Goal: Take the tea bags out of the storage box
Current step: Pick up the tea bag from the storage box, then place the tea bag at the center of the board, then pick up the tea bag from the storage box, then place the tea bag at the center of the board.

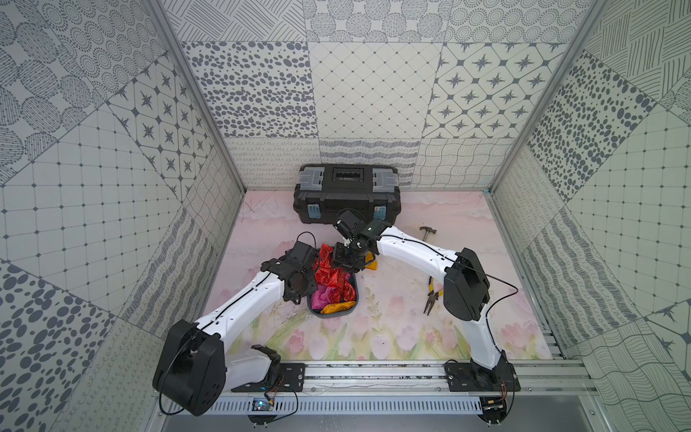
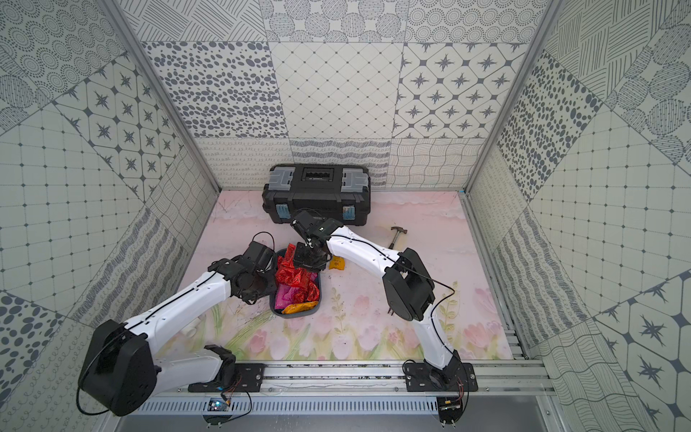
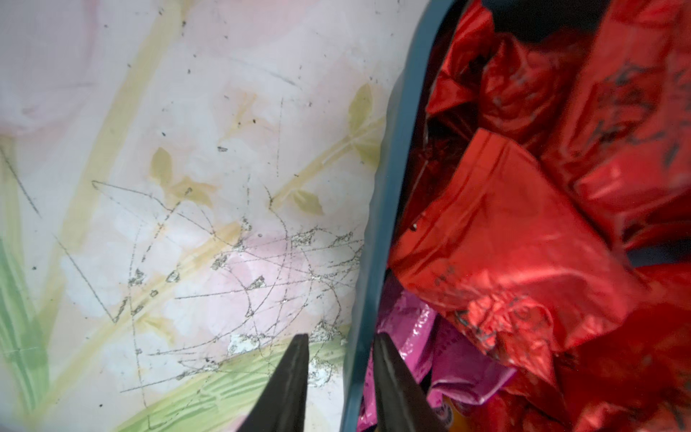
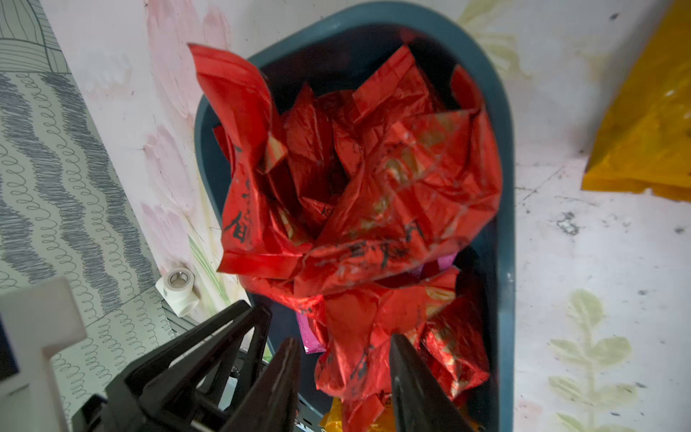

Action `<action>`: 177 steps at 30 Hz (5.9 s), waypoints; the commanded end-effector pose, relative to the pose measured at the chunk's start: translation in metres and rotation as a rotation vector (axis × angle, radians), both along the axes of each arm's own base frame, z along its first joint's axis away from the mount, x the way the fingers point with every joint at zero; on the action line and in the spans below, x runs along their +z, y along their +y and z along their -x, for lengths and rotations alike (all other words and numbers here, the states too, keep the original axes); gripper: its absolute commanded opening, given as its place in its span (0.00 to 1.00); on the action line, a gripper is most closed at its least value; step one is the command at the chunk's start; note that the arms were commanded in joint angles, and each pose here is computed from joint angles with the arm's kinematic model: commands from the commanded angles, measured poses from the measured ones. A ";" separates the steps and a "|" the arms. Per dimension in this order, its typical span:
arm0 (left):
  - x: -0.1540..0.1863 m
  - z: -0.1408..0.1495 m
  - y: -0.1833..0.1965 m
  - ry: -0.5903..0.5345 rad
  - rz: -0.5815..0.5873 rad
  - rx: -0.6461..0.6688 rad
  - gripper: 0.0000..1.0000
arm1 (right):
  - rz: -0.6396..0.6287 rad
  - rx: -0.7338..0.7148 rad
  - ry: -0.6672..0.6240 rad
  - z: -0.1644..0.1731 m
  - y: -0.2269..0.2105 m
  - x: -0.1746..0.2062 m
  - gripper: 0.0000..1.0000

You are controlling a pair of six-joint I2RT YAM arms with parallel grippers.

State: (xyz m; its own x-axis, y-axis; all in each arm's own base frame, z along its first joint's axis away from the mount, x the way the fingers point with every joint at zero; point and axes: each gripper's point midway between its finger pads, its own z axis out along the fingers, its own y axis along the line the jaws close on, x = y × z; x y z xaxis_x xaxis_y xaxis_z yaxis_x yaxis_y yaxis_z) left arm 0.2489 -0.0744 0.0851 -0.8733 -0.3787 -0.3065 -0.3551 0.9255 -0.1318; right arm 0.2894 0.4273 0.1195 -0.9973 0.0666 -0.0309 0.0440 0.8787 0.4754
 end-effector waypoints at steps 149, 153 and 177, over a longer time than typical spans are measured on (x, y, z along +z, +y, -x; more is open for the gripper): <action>-0.010 -0.114 -0.362 -0.201 -0.178 -0.539 0.00 | 0.226 -0.461 -0.261 0.068 -0.353 0.039 0.39; -0.019 -0.131 -0.357 -0.230 -0.223 -0.511 0.00 | 0.224 -0.467 -0.270 0.072 -0.355 0.041 0.39; 0.097 -0.138 -0.358 -0.461 -0.174 -0.606 0.47 | 0.239 -0.328 -0.373 0.066 -0.352 0.066 0.39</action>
State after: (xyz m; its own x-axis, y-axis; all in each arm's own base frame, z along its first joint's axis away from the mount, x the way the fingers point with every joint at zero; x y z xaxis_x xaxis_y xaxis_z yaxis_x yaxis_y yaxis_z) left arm 0.3922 -0.4313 0.1132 -0.7767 0.1786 -0.6040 0.1932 0.9803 0.0414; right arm 0.2091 0.0614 0.1743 -0.8306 0.3898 -0.3976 0.3001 0.9149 0.2701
